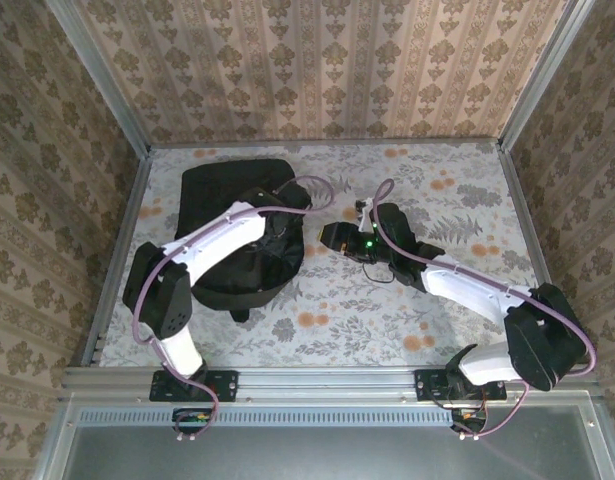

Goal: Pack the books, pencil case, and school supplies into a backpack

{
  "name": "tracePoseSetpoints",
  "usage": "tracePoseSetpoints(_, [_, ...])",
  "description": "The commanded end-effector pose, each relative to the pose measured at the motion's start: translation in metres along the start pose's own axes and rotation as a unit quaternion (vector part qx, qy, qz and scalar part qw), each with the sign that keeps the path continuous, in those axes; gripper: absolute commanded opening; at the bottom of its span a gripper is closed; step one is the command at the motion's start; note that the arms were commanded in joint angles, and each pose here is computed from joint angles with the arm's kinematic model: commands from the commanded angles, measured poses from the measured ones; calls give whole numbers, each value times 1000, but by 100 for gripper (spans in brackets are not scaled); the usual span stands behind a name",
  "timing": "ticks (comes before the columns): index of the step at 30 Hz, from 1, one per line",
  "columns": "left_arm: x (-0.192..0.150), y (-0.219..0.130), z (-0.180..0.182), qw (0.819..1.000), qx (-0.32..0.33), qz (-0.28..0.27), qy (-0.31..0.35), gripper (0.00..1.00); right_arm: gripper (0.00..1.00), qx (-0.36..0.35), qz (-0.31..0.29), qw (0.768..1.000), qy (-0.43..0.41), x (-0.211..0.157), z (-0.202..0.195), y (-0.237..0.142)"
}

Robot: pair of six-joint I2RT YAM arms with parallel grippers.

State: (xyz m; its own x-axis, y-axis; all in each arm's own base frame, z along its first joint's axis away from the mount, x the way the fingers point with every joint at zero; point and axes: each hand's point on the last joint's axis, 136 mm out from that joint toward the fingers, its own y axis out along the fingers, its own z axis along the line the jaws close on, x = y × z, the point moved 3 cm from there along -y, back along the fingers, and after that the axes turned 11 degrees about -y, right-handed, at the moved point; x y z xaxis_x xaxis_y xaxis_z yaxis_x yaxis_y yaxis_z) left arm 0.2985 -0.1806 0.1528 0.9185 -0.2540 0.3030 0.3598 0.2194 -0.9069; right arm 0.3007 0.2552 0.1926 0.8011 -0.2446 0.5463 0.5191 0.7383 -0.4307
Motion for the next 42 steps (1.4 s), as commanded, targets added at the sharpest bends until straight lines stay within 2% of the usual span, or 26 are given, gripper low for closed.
tracePoseSetpoints(1, [2, 11, 5, 999, -35, 16, -29, 3, 58, 44, 11, 999, 2, 2, 16, 14])
tracePoseSetpoints(2, [1, 12, 6, 997, -55, 21, -40, 0, 57, 53, 18, 998, 6, 0, 20, 20])
tracePoseSetpoints(5, [3, 2, 7, 990, -119, 12, -74, 0, 57, 77, 40, 996, 15, -6, 36, 38])
tracePoseSetpoints(7, [5, -10, 6, 979, -180, 5, -98, 0, 57, 95, 48, 994, 33, -9, 42, 51])
tracePoseSetpoints(12, [7, -41, 10, 937, -310, -2, -159, 0, 58, 139, 48, 986, 83, -6, 56, 80])
tracePoseSetpoints(18, [8, -53, 23, 896, -391, 9, -208, 0, 62, 101, 34, 991, 86, -4, 42, 104])
tracePoseSetpoints(21, [12, -62, 26, 863, -449, 13, -233, 0, 64, 109, 35, 990, 76, -3, 43, 115])
tracePoseSetpoints(25, [13, -69, 24, 836, -487, 28, -249, 0, 73, 128, 2, 990, 62, 4, 46, 116])
tracePoseSetpoints(27, [15, -69, 20, 823, -505, 40, -258, 0, 75, 106, 2, 993, 57, 2, 45, 117])
tracePoseSetpoints(30, [19, -72, 19, 817, -511, 43, -265, 0, 76, 52, 2, 998, 34, -6, 48, 116])
tracePoseSetpoints(34, [24, -76, 21, 810, -516, 42, -274, 0, 80, 0, -18, 998, 67, -11, 34, 117])
tracePoseSetpoints(36, [26, -78, 21, 803, -525, 44, -279, 0, 86, -1, -38, 996, 84, -11, 31, 121])
tracePoseSetpoints(42, [26, -81, 18, 793, -538, 50, -283, 0, 87, 23, -109, 990, 91, 11, 29, 136])
